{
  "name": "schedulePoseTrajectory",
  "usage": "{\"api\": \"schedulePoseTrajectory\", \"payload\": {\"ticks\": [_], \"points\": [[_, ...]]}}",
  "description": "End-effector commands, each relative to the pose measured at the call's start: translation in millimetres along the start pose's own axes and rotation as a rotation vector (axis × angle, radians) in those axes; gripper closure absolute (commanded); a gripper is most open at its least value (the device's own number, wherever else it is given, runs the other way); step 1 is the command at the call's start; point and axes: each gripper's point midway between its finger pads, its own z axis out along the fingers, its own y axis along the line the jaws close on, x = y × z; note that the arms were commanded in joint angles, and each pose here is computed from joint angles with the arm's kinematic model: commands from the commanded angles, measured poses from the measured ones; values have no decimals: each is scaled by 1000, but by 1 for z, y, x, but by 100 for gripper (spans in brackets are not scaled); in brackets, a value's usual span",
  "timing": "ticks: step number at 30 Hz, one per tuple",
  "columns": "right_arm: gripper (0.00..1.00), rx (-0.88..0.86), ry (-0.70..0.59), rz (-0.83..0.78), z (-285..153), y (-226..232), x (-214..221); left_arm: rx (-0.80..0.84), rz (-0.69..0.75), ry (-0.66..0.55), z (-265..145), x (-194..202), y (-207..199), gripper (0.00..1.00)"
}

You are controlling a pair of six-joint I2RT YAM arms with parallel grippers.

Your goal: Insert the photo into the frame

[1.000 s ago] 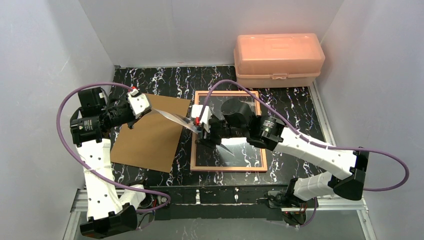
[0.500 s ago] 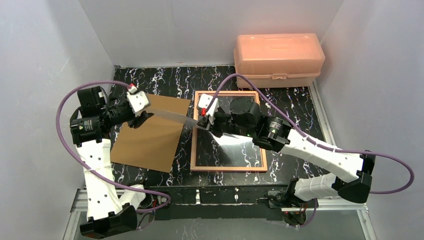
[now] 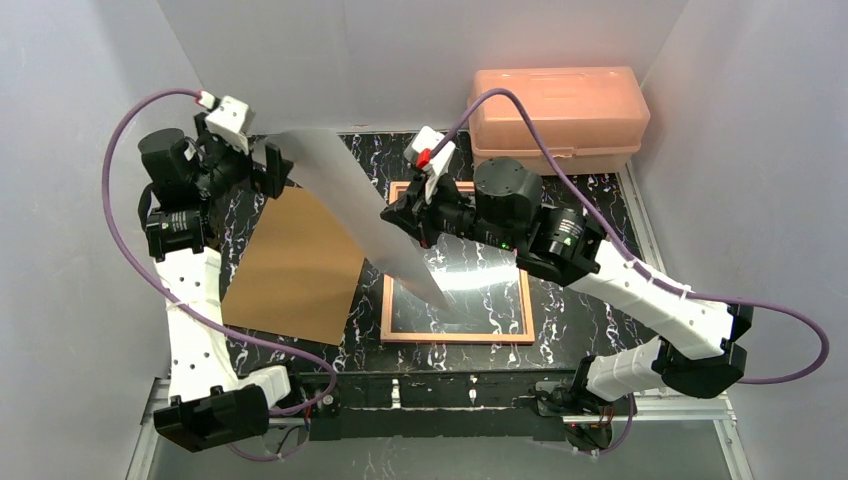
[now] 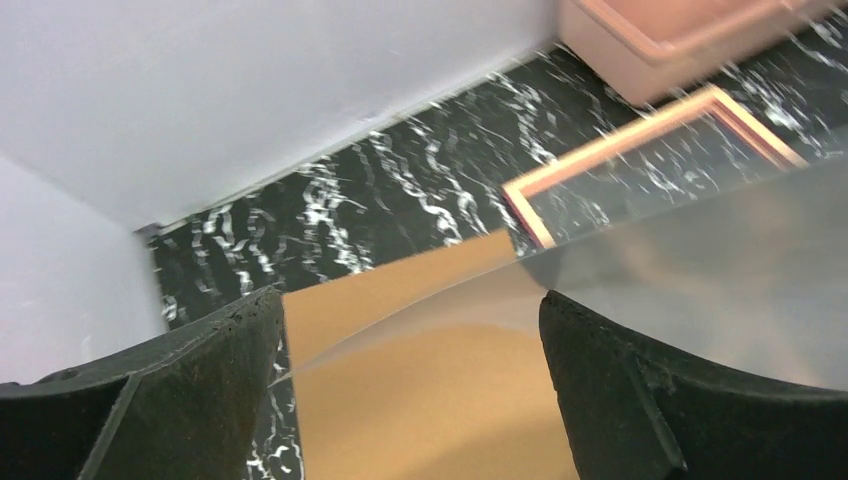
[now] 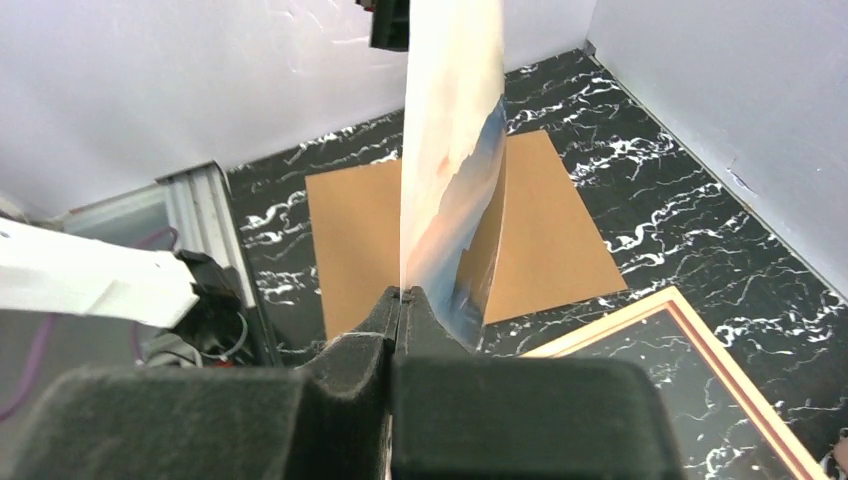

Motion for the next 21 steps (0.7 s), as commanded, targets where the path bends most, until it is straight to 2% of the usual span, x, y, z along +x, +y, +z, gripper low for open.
{"api": "schedulePoseTrajectory", "payload": {"ticks": [1,4,7,12,21], "points": [[99,2,-117,113,-14,4,-44,-289,-90,-131,-19,-40,44,1],[99,65,-96,168,-18,-9,-37,-367,-139,-138,-27,-42,56,2],[99,170,-37,247,-20,-42,-16,-345,-187,-109,-26,-35,53,1],[99,312,69,392,-29,-105,47,-297,-198,-31,-19,-12,44,1],[99,505,228,492,-48,-185,142,-230,-172,67,-17,22,29,1]]}}
